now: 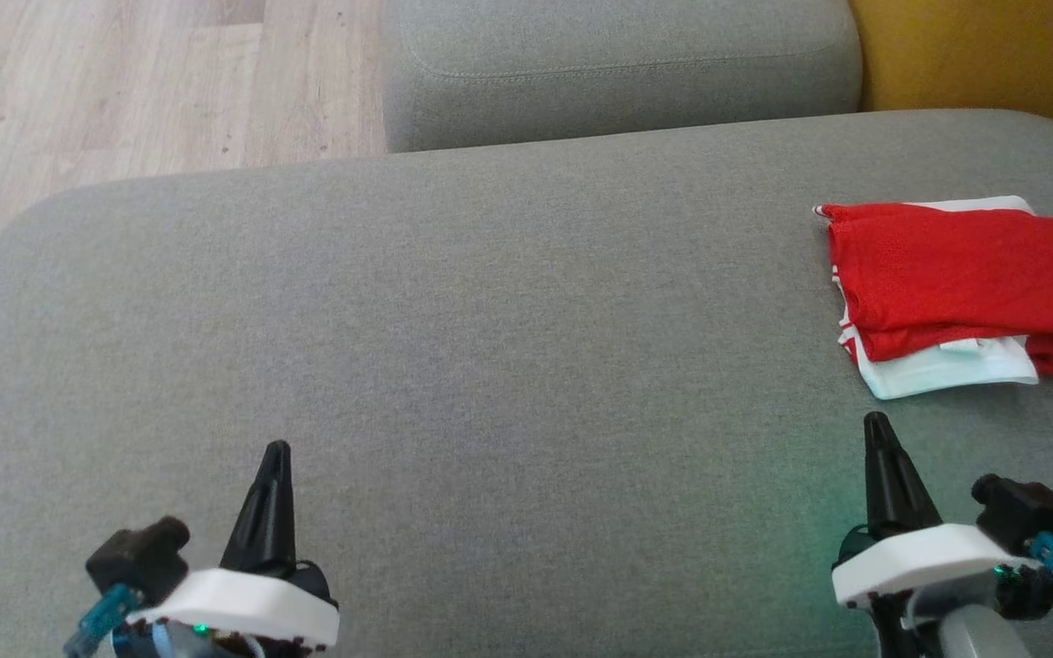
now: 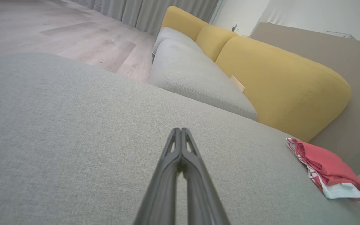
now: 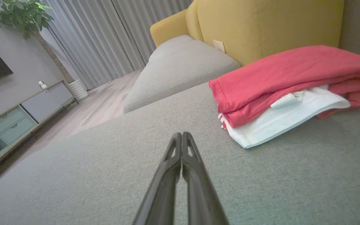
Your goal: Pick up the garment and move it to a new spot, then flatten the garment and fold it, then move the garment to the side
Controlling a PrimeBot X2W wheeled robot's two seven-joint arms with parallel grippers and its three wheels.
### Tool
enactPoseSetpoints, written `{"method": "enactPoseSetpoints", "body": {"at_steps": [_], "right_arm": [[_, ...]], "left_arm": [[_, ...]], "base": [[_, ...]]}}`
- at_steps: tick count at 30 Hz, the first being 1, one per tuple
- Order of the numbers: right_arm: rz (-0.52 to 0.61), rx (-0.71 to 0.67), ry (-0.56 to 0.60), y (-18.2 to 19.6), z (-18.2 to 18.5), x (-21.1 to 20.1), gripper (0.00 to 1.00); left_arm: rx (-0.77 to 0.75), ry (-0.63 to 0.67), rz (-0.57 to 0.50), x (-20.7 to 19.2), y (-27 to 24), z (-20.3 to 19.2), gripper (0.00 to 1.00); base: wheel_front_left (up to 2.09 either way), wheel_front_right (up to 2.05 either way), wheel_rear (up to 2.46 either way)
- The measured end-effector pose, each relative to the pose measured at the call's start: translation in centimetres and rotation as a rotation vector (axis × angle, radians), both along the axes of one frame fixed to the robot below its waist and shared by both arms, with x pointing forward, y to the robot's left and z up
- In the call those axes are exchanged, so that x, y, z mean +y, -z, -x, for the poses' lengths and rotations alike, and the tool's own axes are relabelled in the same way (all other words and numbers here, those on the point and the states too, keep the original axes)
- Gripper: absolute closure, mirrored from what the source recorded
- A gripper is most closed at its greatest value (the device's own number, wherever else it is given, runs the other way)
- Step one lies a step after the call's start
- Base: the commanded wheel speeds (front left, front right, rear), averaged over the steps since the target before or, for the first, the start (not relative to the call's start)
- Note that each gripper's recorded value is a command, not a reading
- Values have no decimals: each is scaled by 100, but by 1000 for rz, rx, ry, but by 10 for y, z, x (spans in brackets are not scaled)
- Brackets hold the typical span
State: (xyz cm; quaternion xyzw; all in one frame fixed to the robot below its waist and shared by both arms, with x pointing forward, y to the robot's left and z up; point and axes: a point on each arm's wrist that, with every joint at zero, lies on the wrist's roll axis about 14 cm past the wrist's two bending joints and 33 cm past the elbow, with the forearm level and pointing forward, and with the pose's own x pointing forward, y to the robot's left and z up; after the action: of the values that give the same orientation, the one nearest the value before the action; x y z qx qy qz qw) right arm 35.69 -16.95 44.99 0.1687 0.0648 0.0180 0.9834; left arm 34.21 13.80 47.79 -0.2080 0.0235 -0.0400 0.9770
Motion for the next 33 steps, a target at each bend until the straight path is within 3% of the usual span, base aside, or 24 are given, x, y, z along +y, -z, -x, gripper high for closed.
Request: {"method": "enactPoseSetpoints", "body": {"at_steps": [33], "right_arm": [[-343,39,113,-1,-3,-16,100]], "left_arm": [[93,-73,323,18,10,-8,100]], "base": [[0,0,0]]}}
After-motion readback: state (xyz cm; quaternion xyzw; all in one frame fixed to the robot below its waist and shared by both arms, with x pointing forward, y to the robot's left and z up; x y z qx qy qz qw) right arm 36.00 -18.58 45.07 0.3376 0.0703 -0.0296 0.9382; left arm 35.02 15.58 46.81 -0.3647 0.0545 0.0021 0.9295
